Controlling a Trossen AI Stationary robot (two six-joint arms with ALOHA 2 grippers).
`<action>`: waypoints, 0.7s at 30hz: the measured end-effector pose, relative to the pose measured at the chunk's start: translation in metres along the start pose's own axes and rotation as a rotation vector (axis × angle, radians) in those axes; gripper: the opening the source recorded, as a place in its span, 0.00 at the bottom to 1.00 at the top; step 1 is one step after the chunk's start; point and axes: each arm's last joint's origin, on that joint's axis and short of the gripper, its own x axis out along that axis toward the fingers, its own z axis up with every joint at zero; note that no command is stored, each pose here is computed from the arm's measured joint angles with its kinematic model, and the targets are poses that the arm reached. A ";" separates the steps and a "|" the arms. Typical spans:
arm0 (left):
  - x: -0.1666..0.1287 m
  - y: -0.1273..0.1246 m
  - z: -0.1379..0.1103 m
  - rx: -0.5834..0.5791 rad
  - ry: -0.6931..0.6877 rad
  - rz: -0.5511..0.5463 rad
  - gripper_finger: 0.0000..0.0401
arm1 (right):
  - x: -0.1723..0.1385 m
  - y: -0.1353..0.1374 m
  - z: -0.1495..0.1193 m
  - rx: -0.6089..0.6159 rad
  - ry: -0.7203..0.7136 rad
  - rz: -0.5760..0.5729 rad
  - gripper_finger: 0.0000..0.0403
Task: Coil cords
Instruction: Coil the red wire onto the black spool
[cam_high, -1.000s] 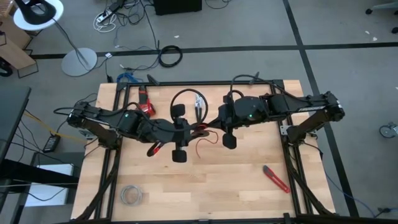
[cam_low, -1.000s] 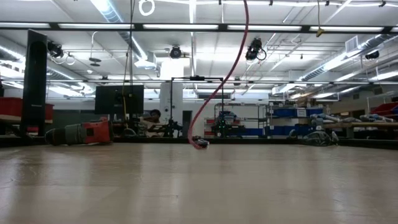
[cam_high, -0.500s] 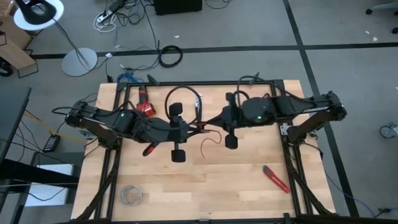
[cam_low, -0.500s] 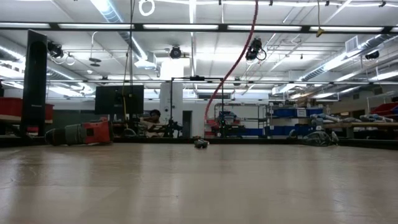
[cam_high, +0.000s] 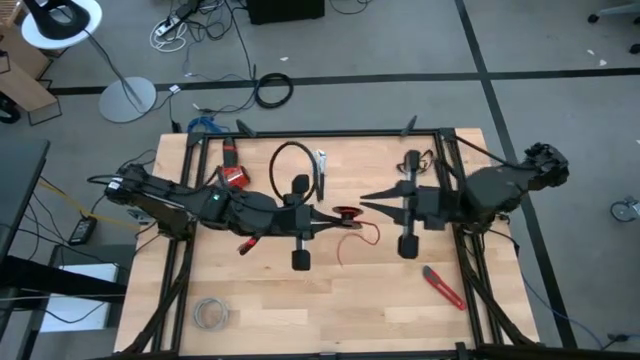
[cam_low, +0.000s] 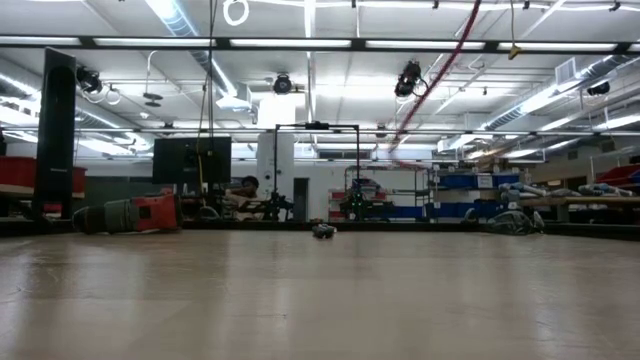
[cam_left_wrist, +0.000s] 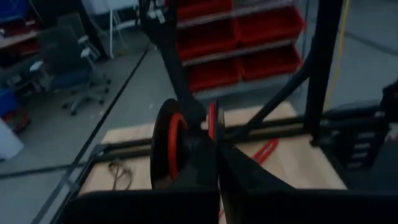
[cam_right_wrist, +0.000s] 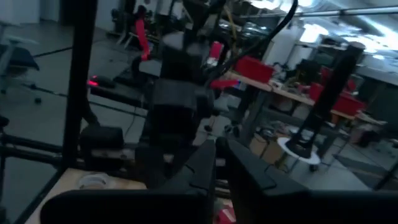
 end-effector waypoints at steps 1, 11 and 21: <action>0.002 -0.001 -0.003 -0.009 -0.027 -0.007 0.00 | -0.003 0.001 0.002 -0.002 0.000 -0.017 0.09; 0.011 -0.009 -0.037 -0.152 -0.451 -0.096 0.00 | -0.016 0.020 0.005 -0.030 0.022 -0.038 0.19; -0.005 -0.005 -0.065 -0.337 -0.793 -0.169 0.00 | 0.004 0.037 -0.008 -0.044 0.096 -0.075 0.29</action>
